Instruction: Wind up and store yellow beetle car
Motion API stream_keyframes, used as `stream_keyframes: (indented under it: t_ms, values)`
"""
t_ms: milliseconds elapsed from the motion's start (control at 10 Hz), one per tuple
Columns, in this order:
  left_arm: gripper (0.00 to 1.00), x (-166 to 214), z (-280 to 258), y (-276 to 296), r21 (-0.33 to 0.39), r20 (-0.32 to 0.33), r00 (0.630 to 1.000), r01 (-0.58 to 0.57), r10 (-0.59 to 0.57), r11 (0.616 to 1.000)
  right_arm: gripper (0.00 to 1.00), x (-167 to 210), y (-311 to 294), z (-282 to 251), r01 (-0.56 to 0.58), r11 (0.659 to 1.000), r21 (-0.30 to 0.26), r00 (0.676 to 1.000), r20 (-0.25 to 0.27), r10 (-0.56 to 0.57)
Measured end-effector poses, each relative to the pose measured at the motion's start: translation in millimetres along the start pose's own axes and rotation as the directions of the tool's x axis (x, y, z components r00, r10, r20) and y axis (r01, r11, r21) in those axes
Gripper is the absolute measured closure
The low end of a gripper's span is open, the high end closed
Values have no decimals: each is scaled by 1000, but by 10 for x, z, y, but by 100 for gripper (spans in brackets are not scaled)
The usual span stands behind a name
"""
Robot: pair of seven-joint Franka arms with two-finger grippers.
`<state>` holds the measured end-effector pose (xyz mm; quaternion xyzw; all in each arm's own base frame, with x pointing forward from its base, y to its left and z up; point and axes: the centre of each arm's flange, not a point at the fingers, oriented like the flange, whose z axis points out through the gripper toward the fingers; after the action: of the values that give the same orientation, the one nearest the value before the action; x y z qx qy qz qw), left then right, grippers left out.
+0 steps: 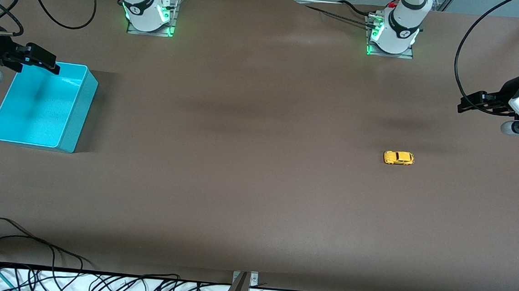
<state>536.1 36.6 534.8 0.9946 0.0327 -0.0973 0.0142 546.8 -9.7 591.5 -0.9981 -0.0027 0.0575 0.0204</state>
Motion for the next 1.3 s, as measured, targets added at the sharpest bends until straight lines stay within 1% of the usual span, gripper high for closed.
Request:
stream_keyframes:
  t_ms: [399, 598, 798, 1296]
  values:
    - [0, 1, 2, 2, 0, 0, 1000, 0, 0, 1000, 0, -1, 4, 3, -1, 1000, 2, 1000, 2, 1]
    - [0, 2, 2, 3, 0, 1, 1000, -1, 1, 1000, 0, -1, 17, 4, -11, 999, 37, 1000, 1, 11]
    - [0, 2, 3, 12, 0, 1, 1000, -2, 2, 1000, 0, -3, 100, 0, -28, 998, 53, 1000, -1, 28]
    - [0, 3, 6, 27, 1, 1, 1000, -5, 5, 1000, 0, 46, 91, -42, -27, 998, 58, 998, -46, 29]
